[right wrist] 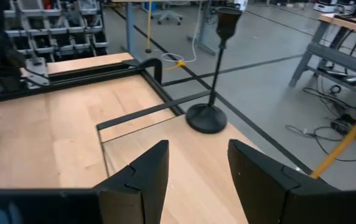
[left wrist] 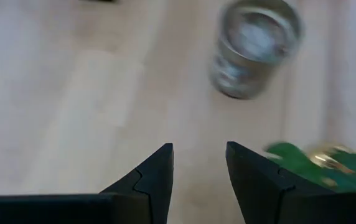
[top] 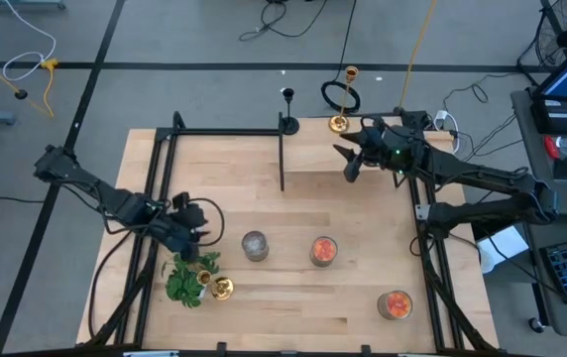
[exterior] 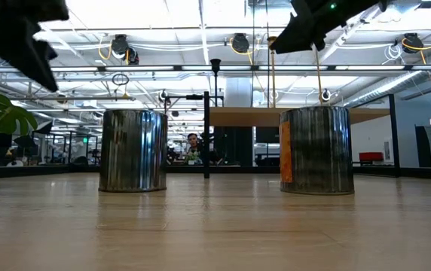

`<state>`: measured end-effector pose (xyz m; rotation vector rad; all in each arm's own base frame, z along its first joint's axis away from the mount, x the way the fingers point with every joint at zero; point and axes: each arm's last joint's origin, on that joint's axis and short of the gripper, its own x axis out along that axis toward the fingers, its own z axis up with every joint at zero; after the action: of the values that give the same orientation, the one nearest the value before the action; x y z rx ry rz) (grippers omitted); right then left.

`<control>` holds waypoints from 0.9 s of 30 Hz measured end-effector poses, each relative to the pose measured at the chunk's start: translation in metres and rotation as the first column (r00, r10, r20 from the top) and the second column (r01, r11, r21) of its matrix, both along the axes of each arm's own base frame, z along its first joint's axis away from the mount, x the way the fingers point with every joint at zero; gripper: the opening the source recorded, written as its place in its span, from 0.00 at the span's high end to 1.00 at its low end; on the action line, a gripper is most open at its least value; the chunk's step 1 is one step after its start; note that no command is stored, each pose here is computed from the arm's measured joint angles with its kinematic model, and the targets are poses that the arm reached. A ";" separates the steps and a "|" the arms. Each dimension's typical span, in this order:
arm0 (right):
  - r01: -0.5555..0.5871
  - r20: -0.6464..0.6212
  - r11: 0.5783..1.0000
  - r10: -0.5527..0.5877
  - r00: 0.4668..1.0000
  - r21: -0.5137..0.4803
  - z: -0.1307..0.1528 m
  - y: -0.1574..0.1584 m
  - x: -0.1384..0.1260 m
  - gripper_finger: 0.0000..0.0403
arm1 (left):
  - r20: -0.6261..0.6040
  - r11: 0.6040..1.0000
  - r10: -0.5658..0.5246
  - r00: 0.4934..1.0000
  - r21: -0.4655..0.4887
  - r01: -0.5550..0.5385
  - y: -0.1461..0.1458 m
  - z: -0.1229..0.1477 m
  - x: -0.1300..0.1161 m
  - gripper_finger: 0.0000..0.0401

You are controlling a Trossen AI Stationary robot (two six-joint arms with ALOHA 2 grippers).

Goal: Pick & Place candle stick holders
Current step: Put the gold candle holder on the shelf

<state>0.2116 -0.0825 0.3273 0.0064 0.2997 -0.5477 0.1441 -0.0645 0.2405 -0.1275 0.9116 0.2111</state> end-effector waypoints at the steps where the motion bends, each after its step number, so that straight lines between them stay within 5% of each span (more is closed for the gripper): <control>1: -0.006 0.000 1.000 0.006 1.000 0.000 0.000 0.001 0.001 0.59 | 0.003 0.999 -0.016 1.000 -0.033 0.016 0.000 -0.004 -0.001 0.62; 6: -0.029 0.007 1.000 0.029 1.000 0.000 0.000 0.006 0.003 0.60 | -0.014 0.983 -0.170 0.985 -0.078 0.168 -0.004 -0.027 -0.001 0.62; 12: -0.060 0.035 0.998 0.060 0.998 -0.010 0.003 0.013 0.006 0.60 | 0.053 0.893 -0.441 0.896 -0.077 0.444 -0.013 -0.039 0.006 0.62; 27: -0.080 0.052 0.997 0.080 0.995 -0.016 0.005 0.017 0.007 0.60 | 0.159 0.777 -0.621 0.768 -0.007 0.630 -0.020 -0.031 0.011 0.62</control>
<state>0.2189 -0.0656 0.3323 -0.0045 0.2441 -0.4692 0.1554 -0.0848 0.2091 0.1117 0.7653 -0.4519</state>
